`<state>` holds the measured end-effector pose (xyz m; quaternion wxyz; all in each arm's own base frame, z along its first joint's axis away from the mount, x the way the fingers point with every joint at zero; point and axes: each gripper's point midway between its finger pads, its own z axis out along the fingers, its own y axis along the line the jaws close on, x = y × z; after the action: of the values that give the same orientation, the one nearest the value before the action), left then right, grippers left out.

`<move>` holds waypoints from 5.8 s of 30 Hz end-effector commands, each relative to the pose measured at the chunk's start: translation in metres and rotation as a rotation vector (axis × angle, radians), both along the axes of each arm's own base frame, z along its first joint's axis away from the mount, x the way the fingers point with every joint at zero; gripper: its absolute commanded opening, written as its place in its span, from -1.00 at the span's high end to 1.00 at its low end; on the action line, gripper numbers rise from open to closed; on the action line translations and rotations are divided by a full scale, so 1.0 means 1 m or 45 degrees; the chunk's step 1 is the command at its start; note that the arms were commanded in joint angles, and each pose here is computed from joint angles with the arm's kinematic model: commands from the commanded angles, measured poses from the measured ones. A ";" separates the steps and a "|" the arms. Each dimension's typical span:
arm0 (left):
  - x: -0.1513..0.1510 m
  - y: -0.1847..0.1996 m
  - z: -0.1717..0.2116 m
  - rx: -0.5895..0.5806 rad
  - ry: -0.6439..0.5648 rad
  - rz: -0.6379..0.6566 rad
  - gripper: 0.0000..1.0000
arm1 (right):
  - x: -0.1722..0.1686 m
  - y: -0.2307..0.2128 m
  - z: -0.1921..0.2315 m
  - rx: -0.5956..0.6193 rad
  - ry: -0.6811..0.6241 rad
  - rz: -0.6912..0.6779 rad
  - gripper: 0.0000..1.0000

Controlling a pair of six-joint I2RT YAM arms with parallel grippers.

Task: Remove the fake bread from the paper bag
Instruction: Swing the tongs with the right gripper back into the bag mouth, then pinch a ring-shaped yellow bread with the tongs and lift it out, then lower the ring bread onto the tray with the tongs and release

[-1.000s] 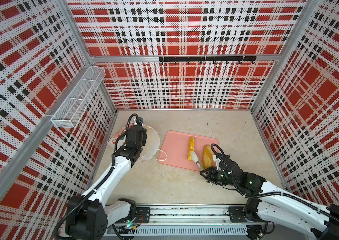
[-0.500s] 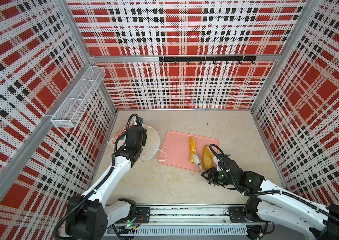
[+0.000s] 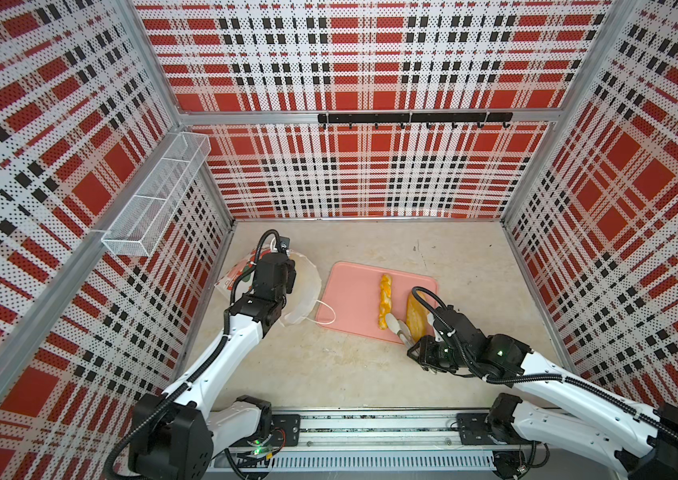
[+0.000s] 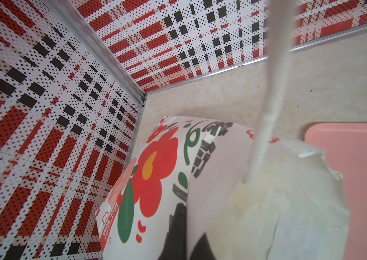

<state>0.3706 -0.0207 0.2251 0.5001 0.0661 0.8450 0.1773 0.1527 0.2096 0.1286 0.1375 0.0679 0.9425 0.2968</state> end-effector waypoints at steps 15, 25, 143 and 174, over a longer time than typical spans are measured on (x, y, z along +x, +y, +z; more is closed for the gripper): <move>-0.003 -0.010 0.008 0.005 -0.044 -0.044 1.00 | 0.032 0.023 0.130 0.102 -0.383 0.142 0.40; -0.017 -0.067 -0.008 -0.016 0.057 -0.328 1.00 | 0.048 0.135 0.156 0.512 -0.343 0.321 0.40; -0.043 -0.026 -0.026 -0.186 0.061 -0.068 1.00 | 0.112 0.100 0.002 0.513 -0.264 -0.010 1.00; -0.040 -0.035 -0.030 -0.242 0.096 -0.120 1.00 | 0.038 0.047 0.050 0.309 -0.245 0.039 0.39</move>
<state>0.3293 -0.0560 0.1939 0.4791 0.0804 0.8701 0.0834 0.1880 0.2622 0.1549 0.1797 0.0534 0.8905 0.4147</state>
